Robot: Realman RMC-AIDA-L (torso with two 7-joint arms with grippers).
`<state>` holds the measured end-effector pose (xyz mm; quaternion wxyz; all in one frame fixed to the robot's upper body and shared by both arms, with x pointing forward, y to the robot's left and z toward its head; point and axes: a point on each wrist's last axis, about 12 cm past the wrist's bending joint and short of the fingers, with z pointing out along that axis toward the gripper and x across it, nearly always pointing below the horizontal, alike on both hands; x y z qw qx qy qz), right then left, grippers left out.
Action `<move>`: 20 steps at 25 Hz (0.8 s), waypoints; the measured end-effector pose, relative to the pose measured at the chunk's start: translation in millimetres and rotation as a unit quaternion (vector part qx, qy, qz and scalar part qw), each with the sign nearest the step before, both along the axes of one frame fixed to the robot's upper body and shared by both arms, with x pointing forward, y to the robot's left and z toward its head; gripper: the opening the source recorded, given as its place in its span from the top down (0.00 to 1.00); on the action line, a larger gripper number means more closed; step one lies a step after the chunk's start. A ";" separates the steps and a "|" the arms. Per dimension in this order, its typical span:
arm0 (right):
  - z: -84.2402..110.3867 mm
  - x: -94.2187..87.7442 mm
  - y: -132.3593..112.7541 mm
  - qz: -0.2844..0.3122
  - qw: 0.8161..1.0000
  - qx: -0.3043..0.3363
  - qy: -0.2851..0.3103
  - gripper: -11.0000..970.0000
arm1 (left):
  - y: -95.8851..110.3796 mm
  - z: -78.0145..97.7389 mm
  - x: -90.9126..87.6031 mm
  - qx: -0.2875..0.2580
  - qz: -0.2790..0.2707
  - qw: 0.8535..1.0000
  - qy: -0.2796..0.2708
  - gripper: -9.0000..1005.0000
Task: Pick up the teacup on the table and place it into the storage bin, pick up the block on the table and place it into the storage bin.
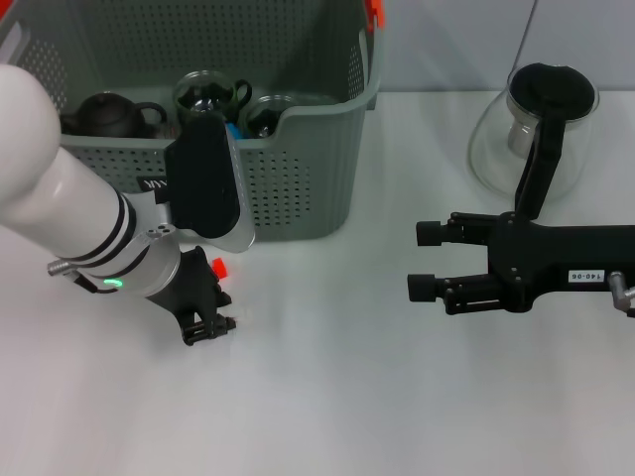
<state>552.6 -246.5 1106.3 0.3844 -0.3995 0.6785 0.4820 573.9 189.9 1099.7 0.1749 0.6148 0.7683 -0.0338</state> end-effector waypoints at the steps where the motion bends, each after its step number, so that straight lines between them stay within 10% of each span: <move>1: 0.0 0.0 0.0 0.000 1.000 0.000 0.000 0.06 | -0.7 0.8 0.5 0.000 0.000 1.000 0.000 0.58; 13: -0.4 -0.2 -0.9 -0.001 1.000 -0.001 0.000 0.06 | -2.5 30.2 -5.2 -0.042 0.012 0.999 0.031 0.85; 20: -0.6 -0.4 -1.5 -0.001 1.000 -0.002 0.000 0.06 | 30.6 93.0 -9.6 -0.246 0.085 0.959 0.111 0.84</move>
